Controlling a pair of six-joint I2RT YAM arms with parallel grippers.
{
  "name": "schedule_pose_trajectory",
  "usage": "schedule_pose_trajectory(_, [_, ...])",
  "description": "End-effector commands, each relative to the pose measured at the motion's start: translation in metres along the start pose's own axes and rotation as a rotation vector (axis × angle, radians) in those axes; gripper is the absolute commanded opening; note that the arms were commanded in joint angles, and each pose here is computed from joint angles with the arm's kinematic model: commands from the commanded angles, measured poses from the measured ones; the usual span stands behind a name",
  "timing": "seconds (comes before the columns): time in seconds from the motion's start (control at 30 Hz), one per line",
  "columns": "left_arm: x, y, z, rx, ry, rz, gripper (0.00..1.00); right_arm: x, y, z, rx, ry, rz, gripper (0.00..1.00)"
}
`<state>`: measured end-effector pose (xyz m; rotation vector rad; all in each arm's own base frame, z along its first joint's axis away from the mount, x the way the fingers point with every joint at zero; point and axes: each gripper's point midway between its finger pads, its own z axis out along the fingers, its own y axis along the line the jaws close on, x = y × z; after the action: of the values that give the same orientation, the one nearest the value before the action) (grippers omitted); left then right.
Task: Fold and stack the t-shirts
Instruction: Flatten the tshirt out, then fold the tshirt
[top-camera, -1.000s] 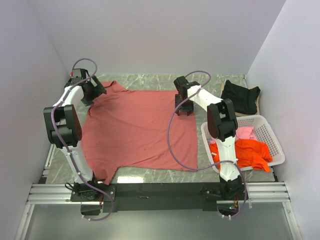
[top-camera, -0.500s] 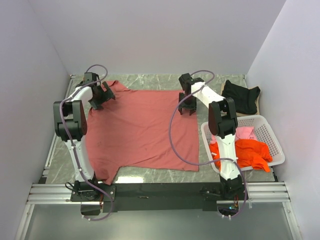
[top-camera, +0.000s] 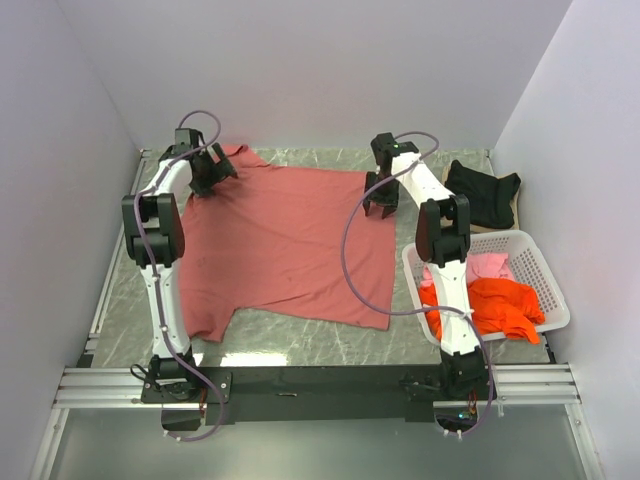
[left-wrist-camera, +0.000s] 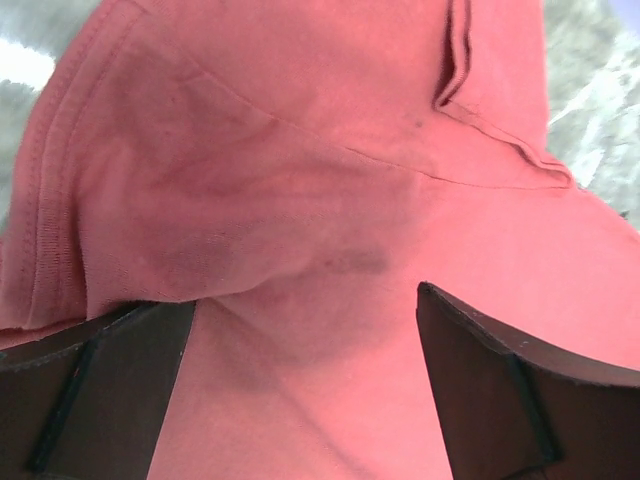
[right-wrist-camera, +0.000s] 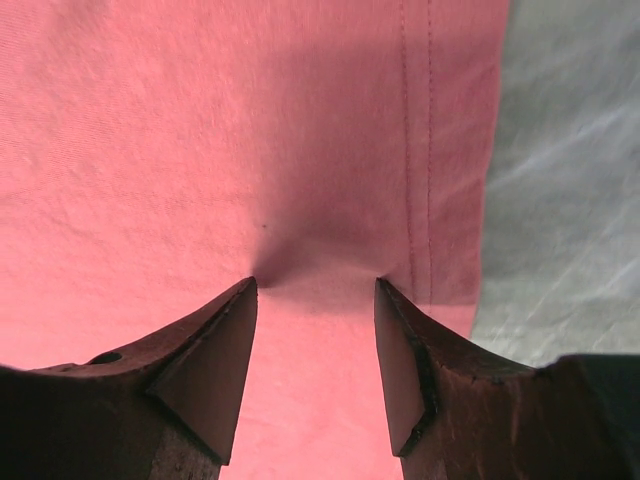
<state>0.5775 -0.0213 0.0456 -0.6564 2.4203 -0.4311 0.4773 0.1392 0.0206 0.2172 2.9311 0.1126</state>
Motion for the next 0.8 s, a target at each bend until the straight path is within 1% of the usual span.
schedule_pose_trajectory(0.0, [0.011,-0.012,0.019,0.065,0.048,0.016,0.99,-0.011,0.000,0.005,-0.050,0.001,0.002,0.57])
schedule_pose_trajectory(0.07, [-0.004,-0.035,0.007,0.137,0.003,0.033,0.99,-0.019,0.011,-0.002,-0.112,-0.028,-0.016,0.57])
schedule_pose_trajectory(0.13, [-0.012,-0.051,-0.007,0.198,-0.014,0.030,0.99,-0.024,0.016,-0.005,-0.143,-0.059,-0.026,0.58])
schedule_pose_trajectory(0.17, [-0.024,-0.062,-0.023,0.228,-0.052,0.039,0.99,-0.029,0.021,-0.018,-0.170,-0.088,-0.033,0.58])
schedule_pose_trajectory(0.23, [-0.034,-0.071,-0.041,0.257,-0.080,0.040,0.99,-0.034,0.024,-0.027,-0.184,-0.120,-0.037,0.58])
schedule_pose_trajectory(0.27, [-0.048,-0.075,-0.061,0.272,-0.120,0.040,0.99,-0.043,0.027,-0.043,-0.204,-0.169,-0.034,0.58])
schedule_pose_trajectory(0.3, [-0.056,-0.078,-0.072,0.287,-0.146,0.036,0.99,-0.042,0.028,-0.048,-0.212,-0.178,-0.032,0.58])
schedule_pose_trajectory(0.33, [-0.056,-0.072,-0.077,0.283,-0.153,0.023,0.99,-0.045,0.031,-0.055,-0.226,-0.200,-0.032,0.58])
schedule_pose_trajectory(0.37, [-0.073,-0.067,-0.098,0.287,-0.206,0.011,0.99,-0.048,0.034,-0.070,-0.243,-0.228,-0.029,0.58])
schedule_pose_trajectory(0.4, [-0.080,-0.062,-0.104,0.283,-0.235,0.001,0.99,-0.043,0.035,-0.071,-0.249,-0.223,-0.026,0.58])
schedule_pose_trajectory(0.43, [-0.084,-0.045,-0.105,0.230,-0.261,-0.015,0.99,-0.043,0.042,-0.084,-0.271,-0.248,-0.036,0.58])
schedule_pose_trajectory(0.47, [-0.094,-0.031,-0.112,0.192,-0.292,-0.031,0.99,-0.040,0.046,-0.088,-0.278,-0.250,-0.038,0.58])
schedule_pose_trajectory(0.5, [-0.096,-0.020,-0.110,0.157,-0.295,-0.031,0.99,-0.033,0.047,-0.087,-0.276,-0.238,-0.043,0.58])
schedule_pose_trajectory(0.53, [-0.097,-0.008,-0.111,0.116,-0.286,-0.041,0.99,-0.026,0.058,-0.095,-0.287,-0.250,-0.067,0.58])
schedule_pose_trajectory(0.57, [-0.100,0.011,-0.105,0.052,-0.289,-0.053,0.99,-0.021,0.063,-0.096,-0.286,-0.246,-0.079,0.58])
schedule_pose_trajectory(0.6, [-0.100,0.021,-0.102,0.009,-0.285,-0.037,0.98,-0.013,0.067,-0.094,-0.282,-0.235,-0.095,0.58])
schedule_pose_trajectory(0.63, [-0.100,0.028,-0.101,-0.023,-0.283,-0.030,0.97,-0.002,0.081,-0.095,-0.289,-0.224,-0.127,0.58])
schedule_pose_trajectory(0.7, [-0.097,0.044,-0.091,-0.083,-0.274,-0.001,0.91,0.011,0.094,-0.094,-0.288,-0.212,-0.164,0.58])
schedule_pose_trajectory(0.73, [-0.096,0.047,-0.088,-0.095,-0.271,0.007,0.88,0.016,0.099,-0.093,-0.288,-0.206,-0.173,0.58])
schedule_pose_trajectory(0.77, [-0.092,0.054,-0.080,-0.115,-0.254,0.013,0.82,0.027,0.111,-0.091,-0.297,-0.190,-0.196,0.58])
